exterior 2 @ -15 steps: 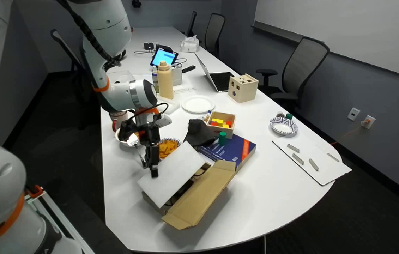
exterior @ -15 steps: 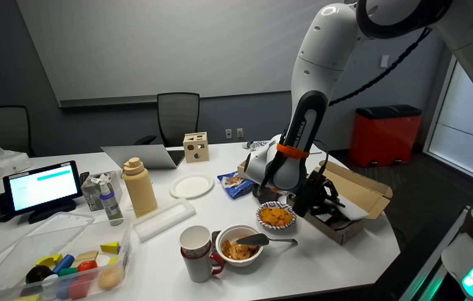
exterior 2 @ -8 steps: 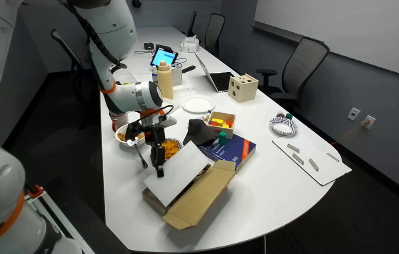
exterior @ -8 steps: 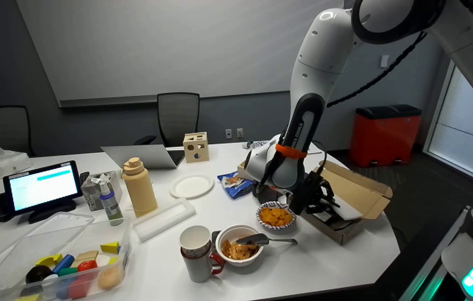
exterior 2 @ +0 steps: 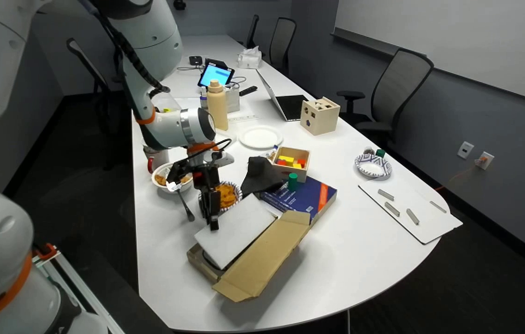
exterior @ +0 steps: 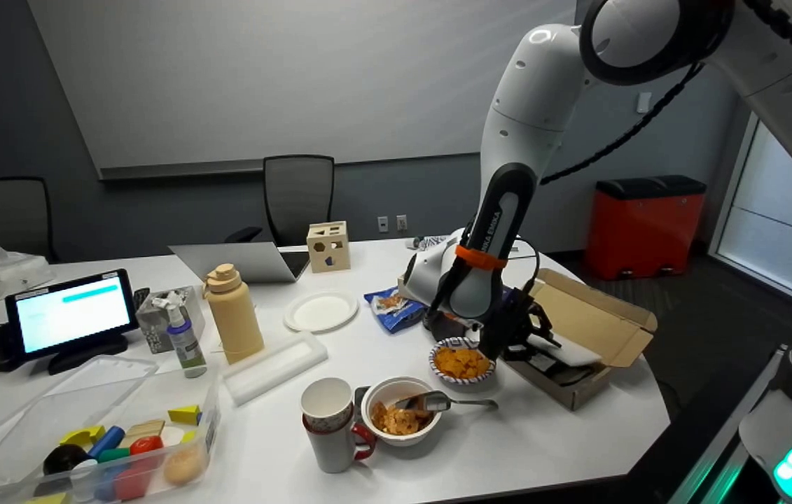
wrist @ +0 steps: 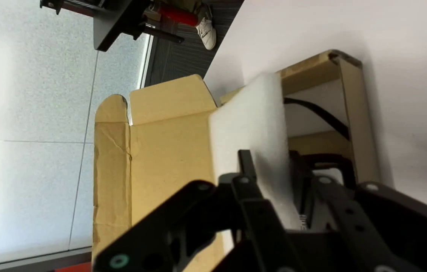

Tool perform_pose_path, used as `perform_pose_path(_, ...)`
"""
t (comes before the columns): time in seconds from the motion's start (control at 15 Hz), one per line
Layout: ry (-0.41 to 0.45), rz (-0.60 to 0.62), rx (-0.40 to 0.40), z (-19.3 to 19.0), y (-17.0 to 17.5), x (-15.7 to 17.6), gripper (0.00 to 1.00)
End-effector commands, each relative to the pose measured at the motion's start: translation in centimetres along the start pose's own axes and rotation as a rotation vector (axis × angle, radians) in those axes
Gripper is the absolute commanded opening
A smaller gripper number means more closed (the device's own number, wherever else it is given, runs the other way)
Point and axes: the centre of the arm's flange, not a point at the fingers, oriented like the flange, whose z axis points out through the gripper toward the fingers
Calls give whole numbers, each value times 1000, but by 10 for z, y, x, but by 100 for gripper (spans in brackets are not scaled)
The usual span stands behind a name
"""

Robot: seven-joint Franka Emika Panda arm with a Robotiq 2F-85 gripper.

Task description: Put the foam in the brown box.

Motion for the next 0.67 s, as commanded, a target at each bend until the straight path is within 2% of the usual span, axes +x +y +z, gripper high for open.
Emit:
perform_pose_path(0.0,6,-43,15,-7,6,-7,59)
perform_pose_path(0.33,25,-82,19,-15,4,-27,97)
perform_pose_path(0.4,26,-87,27,-17,1,-31,100)
perform_pose_path(0.6,29,-95,53,-36,2,-47,100)
